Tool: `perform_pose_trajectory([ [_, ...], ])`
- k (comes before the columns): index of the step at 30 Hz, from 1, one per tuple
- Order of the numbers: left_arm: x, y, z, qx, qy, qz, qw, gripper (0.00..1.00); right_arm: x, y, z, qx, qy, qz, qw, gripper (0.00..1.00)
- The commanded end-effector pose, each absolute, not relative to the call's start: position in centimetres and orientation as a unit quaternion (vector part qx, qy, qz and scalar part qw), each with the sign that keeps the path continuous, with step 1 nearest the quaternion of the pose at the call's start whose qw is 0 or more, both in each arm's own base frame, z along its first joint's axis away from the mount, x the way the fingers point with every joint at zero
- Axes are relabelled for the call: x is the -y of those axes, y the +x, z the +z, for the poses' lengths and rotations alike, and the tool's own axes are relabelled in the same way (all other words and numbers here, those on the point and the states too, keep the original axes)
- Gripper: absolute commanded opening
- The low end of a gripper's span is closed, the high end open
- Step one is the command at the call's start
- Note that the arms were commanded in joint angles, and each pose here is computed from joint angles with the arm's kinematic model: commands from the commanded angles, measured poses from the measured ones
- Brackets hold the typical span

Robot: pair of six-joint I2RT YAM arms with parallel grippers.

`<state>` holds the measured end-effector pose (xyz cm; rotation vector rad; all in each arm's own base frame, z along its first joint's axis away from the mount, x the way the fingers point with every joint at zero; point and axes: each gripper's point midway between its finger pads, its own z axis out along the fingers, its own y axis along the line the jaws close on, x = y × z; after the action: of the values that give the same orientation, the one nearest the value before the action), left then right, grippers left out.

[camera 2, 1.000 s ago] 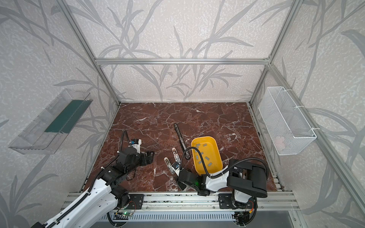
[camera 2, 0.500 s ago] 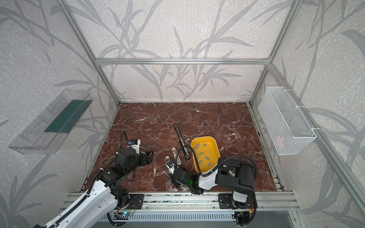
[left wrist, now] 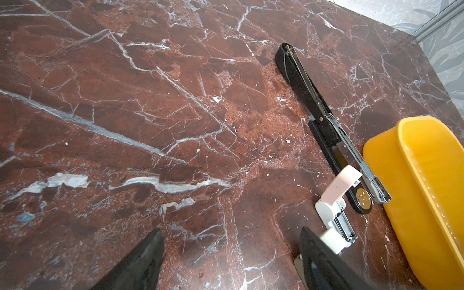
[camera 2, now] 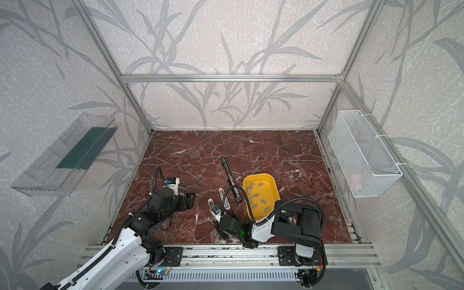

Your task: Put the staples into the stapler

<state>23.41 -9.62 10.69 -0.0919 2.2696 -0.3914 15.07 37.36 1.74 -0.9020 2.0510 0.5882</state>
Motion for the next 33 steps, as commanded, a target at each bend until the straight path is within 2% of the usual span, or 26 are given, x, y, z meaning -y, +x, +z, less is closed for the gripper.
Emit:
perform_pose_trajectory([
  [1,9.4,23.4,10.7,-0.899,-0.038,-0.151,0.410,0.84,-34.4,14.3,-2.8,-0.839,-0.384,0.164,0.348,0.47],
  [7,9.4,23.4,10.7,-0.899,-0.037,-0.151,0.410,0.84,-34.1,14.7,-3.5,-0.845,-0.379,0.147,0.349,0.47],
  [12,9.8,23.3,10.7,-0.901,-0.035,-0.161,0.401,0.84,-33.3,14.9,-3.9,-0.847,-0.374,0.132,0.353,0.36],
  [20,14.4,23.5,10.0,-0.885,-0.056,-0.297,0.354,0.84,-33.8,14.2,-3.6,-0.833,-0.388,0.165,0.357,0.29],
  [25,14.1,23.8,8.1,-0.897,-0.078,-0.281,0.333,0.71,-34.1,13.9,-3.5,-0.828,-0.392,0.179,0.358,0.25],
  [28,14.0,23.8,7.8,-0.896,-0.082,-0.281,0.335,0.68,-34.0,13.9,-3.7,-0.829,-0.391,0.179,0.357,0.24],
  [33,15.6,23.7,8.5,-0.877,-0.069,-0.334,0.338,0.57,-33.9,13.9,-4.0,-0.832,-0.385,0.183,0.355,0.23],
])
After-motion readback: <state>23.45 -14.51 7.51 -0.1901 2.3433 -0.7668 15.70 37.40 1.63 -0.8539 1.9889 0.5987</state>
